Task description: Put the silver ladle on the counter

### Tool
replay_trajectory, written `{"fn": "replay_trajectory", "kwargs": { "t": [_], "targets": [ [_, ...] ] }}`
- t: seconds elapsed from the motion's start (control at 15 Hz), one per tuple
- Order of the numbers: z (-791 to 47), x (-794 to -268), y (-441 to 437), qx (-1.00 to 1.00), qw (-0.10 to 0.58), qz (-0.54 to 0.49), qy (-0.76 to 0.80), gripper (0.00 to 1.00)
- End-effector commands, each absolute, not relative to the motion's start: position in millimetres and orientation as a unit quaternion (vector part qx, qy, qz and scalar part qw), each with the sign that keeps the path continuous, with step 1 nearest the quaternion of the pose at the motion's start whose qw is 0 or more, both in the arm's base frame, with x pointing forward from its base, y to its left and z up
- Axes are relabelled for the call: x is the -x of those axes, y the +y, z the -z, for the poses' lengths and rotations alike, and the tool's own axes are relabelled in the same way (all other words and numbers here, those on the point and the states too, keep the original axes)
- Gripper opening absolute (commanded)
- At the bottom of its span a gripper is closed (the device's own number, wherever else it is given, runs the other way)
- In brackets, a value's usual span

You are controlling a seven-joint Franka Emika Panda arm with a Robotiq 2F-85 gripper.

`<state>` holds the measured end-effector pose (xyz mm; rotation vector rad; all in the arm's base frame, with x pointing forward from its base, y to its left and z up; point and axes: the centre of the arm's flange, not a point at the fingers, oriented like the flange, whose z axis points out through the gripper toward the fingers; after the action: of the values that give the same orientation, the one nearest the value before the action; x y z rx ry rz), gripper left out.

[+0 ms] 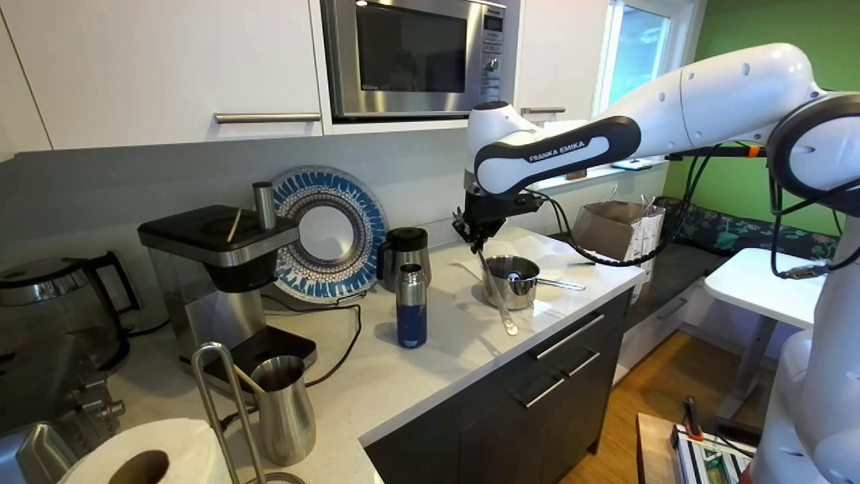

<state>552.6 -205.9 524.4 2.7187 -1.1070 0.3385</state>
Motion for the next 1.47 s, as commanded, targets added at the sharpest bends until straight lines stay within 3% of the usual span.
{"fn": "replay_trajectory", "kwargs": {
  "t": [0.0,0.2,0.27,0.67,1.4],
  "targets": [
    [-526.8,-552.4,-204.3,-0.916,0.093,-0.116,-0.372,0.13],
    [-528.6,-551.8,-204.0,-0.916,0.092,-0.118,-0.372,0.13],
    [-528.1,-558.8,-210.5,-0.915,0.086,-0.105,-0.379,0.03],
    [-502.5,-595.9,-256.1,-0.898,0.038,0.005,-0.439,0.03],
    [-409.0,-652.6,-311.3,-0.860,-0.049,0.076,-0.502,0.03]
  ]
}}
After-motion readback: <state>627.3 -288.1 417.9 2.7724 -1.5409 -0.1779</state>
